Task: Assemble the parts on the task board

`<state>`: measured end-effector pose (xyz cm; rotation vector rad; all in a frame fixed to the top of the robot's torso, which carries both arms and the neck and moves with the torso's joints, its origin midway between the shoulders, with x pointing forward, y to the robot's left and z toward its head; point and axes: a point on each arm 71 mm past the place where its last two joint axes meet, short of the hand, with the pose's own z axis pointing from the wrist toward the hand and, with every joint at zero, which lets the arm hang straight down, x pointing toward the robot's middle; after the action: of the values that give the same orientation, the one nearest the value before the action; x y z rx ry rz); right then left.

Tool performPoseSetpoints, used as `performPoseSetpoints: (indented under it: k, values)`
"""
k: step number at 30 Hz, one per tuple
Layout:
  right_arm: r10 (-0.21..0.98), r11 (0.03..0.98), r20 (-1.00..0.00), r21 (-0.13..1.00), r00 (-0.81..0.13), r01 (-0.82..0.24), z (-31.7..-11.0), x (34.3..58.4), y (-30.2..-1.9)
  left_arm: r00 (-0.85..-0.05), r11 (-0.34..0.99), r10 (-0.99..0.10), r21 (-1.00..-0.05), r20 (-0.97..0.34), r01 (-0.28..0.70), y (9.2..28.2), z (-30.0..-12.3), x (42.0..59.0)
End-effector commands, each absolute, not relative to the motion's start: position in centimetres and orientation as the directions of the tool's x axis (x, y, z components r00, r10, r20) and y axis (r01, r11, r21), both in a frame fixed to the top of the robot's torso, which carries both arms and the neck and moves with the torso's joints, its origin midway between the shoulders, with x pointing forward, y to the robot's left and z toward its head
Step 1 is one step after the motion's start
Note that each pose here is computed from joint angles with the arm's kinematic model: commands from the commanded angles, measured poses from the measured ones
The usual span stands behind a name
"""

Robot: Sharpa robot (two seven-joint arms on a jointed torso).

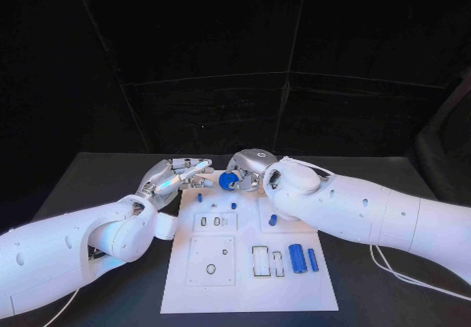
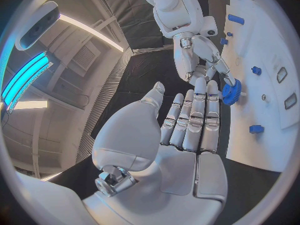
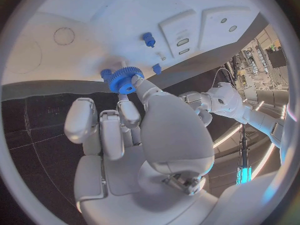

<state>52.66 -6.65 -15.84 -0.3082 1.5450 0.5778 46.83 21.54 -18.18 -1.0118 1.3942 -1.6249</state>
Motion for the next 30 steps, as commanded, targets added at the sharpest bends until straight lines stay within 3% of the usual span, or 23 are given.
performPoseSetpoints:
  k: [1,30]
  values:
    - [0.122,0.834,-0.989,0.147,-0.082,-0.532,-16.2,52.8,-6.3,-0.418,-0.128,-0.904,-0.990,0.094,0.055,21.3,-18.0,46.8]
    - [0.085,0.845,-0.990,0.133,-0.116,-0.518,-17.2,53.3,-5.9,-0.417,-0.127,-0.904,-0.990,0.093,0.055,21.4,-18.0,46.9]
